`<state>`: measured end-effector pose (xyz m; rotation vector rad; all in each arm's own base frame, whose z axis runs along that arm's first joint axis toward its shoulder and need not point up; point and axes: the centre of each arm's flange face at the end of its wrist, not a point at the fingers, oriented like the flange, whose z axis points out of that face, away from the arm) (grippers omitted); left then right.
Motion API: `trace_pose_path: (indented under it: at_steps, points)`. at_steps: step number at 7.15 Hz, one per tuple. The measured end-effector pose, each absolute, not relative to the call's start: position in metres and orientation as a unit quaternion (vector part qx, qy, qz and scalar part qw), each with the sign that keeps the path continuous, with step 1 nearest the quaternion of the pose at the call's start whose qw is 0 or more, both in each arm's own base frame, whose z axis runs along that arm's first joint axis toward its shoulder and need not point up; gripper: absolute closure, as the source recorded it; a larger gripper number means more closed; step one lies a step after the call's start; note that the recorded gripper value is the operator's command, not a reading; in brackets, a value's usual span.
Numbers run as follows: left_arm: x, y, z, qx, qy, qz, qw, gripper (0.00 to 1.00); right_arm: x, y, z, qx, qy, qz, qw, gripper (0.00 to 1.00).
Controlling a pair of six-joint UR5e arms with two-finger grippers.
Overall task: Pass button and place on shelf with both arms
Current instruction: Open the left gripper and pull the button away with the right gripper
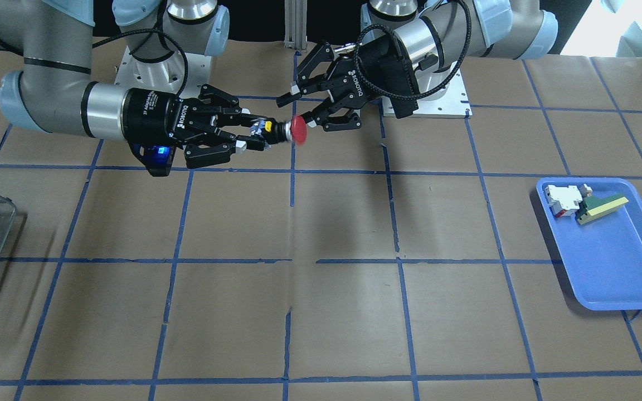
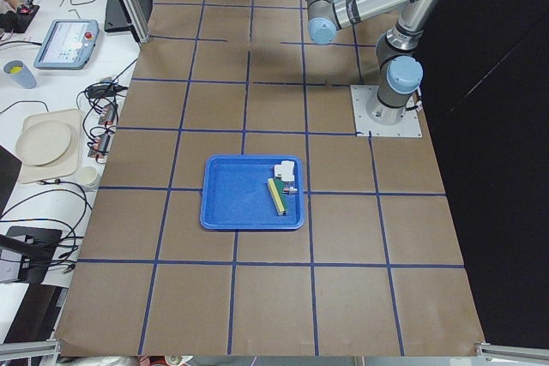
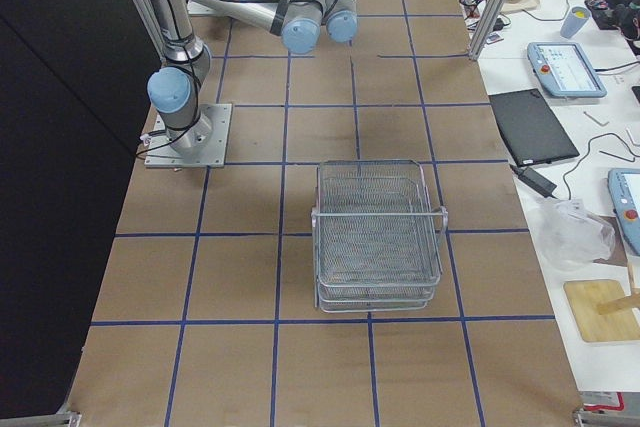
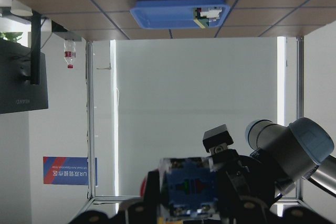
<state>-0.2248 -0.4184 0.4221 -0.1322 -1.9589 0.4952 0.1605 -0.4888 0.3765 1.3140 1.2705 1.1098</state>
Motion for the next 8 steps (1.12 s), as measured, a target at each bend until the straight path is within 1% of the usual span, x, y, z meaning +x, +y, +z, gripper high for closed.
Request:
trace_pose_path:
  at_steps: [1, 5, 6, 8]
  points:
    - [-0.225, -0.418, 0.423, -0.053, -0.821, 0.207, 0.530, 0.01, 0.161, -0.489, 0.376, 0.539, 0.521, 0.455, 0.481, 0.96]
    - [-0.222, -0.419, 0.430, -0.049, -0.820, 0.210, 0.530, 0.00, 0.147, -0.498, 0.386, 0.544, 0.522, 0.444, 0.484, 0.98]
    - [-0.217, -0.422, 0.431, -0.042, -0.821, 0.212, 0.528, 0.00, 0.125, -0.507, 0.398, 0.550, 0.541, 0.420, 0.479, 0.98]
    - [-0.191, -0.440, 0.427, 0.002, -0.834, 0.201, 0.515, 0.00, 0.070, -0.528, 0.443, 0.552, 0.628, 0.328, 0.440, 0.98]
